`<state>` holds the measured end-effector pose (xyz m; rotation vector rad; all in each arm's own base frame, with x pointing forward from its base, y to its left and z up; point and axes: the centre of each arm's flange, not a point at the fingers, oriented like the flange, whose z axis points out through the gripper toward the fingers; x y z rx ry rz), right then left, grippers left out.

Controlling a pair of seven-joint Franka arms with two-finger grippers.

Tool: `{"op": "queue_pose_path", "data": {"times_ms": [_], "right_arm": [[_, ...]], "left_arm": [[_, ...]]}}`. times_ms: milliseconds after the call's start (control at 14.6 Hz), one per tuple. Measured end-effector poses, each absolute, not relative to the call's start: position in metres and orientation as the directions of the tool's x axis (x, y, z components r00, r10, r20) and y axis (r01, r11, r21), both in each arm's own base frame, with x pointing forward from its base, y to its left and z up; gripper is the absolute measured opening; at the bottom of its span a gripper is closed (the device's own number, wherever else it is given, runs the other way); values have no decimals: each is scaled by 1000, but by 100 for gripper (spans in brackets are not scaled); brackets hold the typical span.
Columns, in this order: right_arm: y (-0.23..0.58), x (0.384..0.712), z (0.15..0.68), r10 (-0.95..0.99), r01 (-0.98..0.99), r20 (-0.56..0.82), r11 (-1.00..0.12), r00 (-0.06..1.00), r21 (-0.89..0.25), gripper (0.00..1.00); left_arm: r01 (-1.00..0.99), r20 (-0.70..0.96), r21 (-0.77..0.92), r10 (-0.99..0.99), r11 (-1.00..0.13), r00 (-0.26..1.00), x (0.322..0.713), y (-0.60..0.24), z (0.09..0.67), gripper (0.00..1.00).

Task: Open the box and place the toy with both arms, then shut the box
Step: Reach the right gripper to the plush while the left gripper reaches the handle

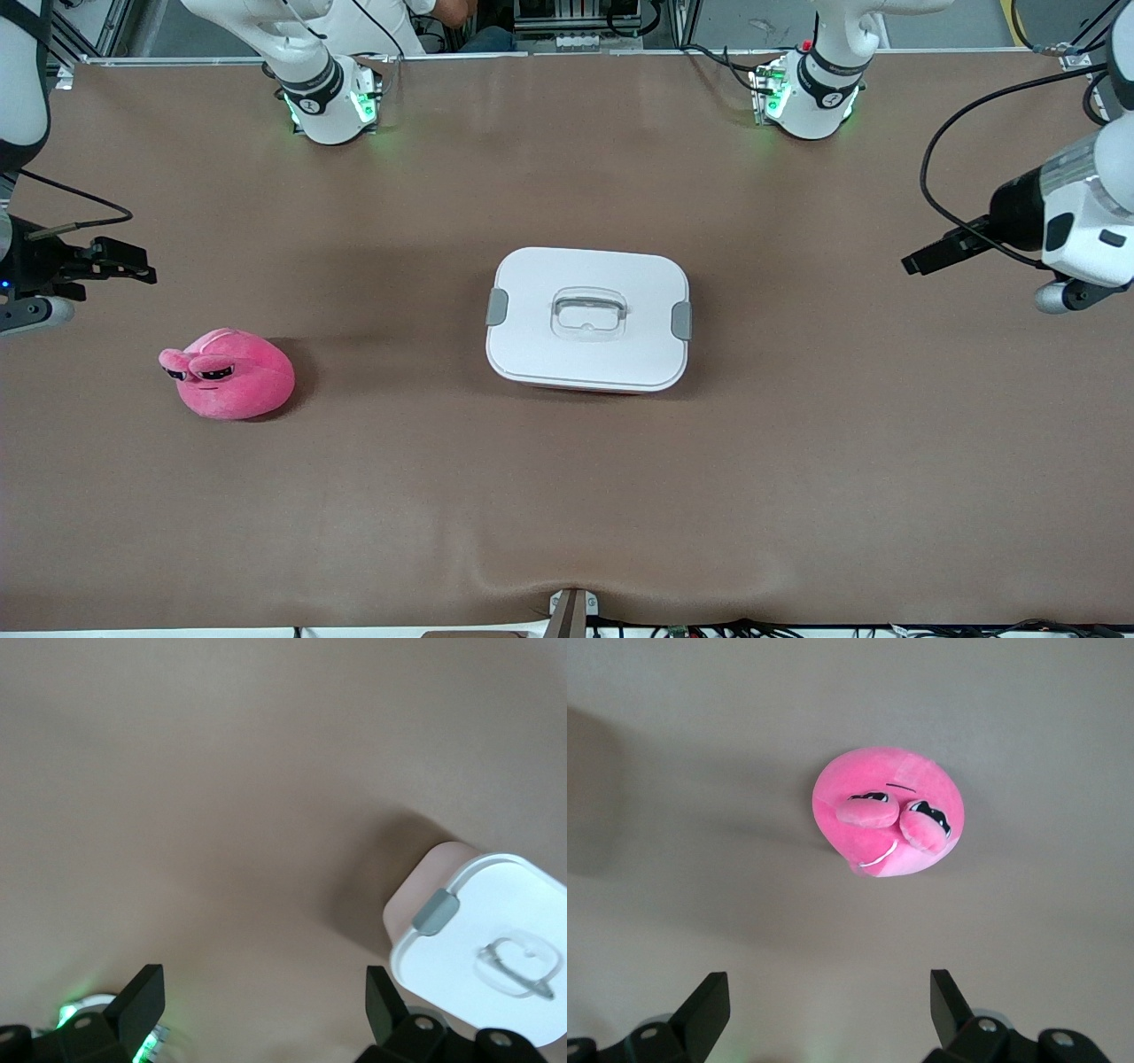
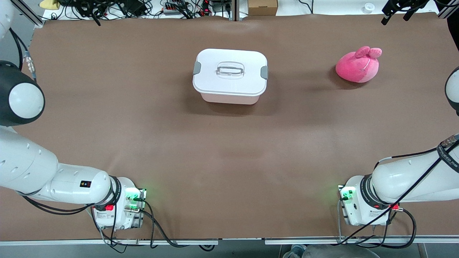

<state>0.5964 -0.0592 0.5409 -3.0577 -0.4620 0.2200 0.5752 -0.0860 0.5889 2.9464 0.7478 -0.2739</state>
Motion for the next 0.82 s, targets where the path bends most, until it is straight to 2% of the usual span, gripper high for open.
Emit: {"op": "queue_pose_path", "data": {"times_ms": [549, 824], "right_arm": [[-67, 609, 490, 687, 686, -29, -726, 726, -39, 100], [-50, 616, 471, 835, 834, -9, -551, 551, -24, 100]], "left_arm": [[641, -196, -14, 630, -768, 751, 575, -152, 572, 100], [714, -166, 2, 704, -700, 690, 577, -195, 564, 100]]}}
